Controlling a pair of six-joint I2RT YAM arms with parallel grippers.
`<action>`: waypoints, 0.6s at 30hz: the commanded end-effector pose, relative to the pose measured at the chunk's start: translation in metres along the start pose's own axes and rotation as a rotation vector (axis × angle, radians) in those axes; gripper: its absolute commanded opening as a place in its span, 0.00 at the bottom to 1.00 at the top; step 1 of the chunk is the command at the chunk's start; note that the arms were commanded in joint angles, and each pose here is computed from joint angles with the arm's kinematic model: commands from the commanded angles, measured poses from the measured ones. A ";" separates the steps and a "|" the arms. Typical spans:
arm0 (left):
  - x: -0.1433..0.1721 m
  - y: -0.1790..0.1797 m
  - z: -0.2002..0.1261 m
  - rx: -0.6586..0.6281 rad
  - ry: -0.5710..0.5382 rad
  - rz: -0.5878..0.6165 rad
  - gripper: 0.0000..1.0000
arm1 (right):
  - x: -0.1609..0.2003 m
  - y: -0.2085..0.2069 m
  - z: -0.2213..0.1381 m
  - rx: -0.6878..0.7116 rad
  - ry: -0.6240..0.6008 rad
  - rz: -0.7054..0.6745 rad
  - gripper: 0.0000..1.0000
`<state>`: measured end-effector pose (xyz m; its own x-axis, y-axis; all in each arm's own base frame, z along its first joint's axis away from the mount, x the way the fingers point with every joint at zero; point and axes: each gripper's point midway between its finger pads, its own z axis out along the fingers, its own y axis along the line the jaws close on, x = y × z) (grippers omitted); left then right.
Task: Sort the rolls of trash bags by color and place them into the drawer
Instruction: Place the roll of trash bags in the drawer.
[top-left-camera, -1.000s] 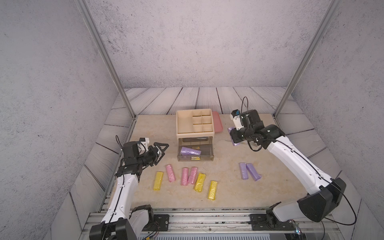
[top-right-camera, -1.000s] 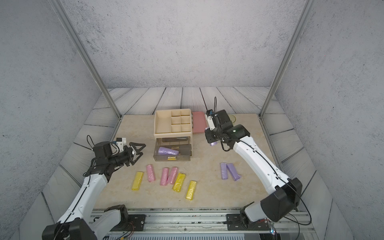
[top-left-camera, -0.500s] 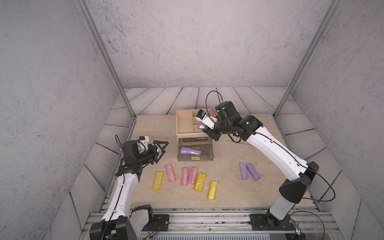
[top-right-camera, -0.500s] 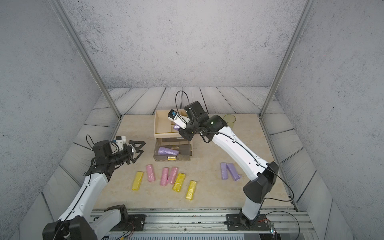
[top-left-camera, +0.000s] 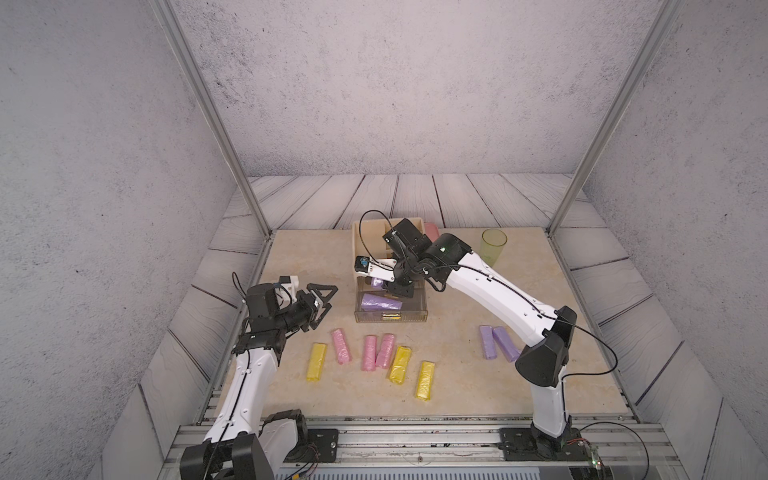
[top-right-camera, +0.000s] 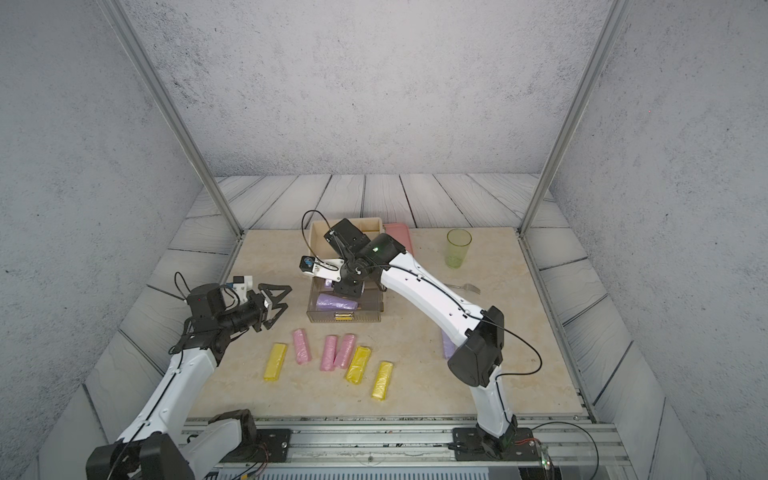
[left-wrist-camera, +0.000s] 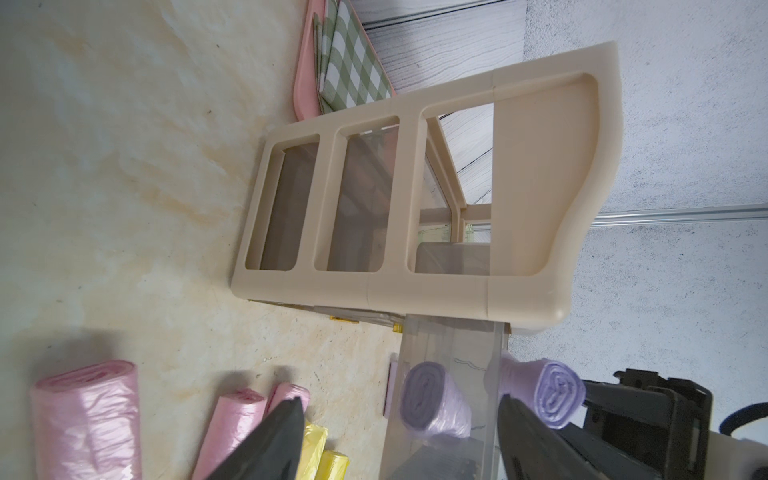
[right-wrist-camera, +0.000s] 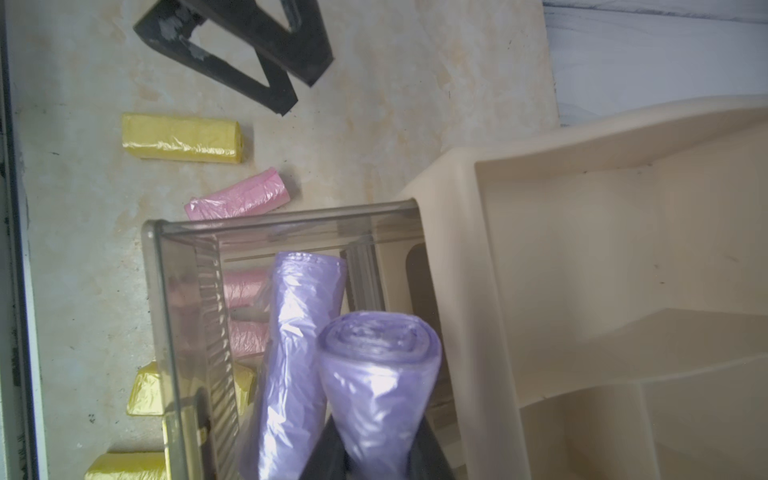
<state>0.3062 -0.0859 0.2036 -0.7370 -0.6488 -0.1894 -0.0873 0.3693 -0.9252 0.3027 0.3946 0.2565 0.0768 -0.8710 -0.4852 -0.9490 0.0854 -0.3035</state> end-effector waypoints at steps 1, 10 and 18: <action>0.002 -0.002 -0.001 0.008 0.003 0.025 0.79 | 0.007 -0.002 0.009 0.001 0.046 -0.023 0.29; 0.003 0.001 0.000 0.002 0.009 0.018 0.79 | 0.006 -0.009 0.011 0.070 0.047 -0.024 0.54; -0.001 -0.005 0.000 0.000 0.011 0.039 0.79 | -0.026 -0.044 -0.053 0.301 -0.168 0.082 0.56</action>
<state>0.3056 -0.0859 0.2009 -0.7404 -0.6464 -0.1845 -0.0949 0.3722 -0.9233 0.3203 0.3988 0.2452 0.0622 -0.8727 -0.4843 -0.9091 0.1508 -0.3884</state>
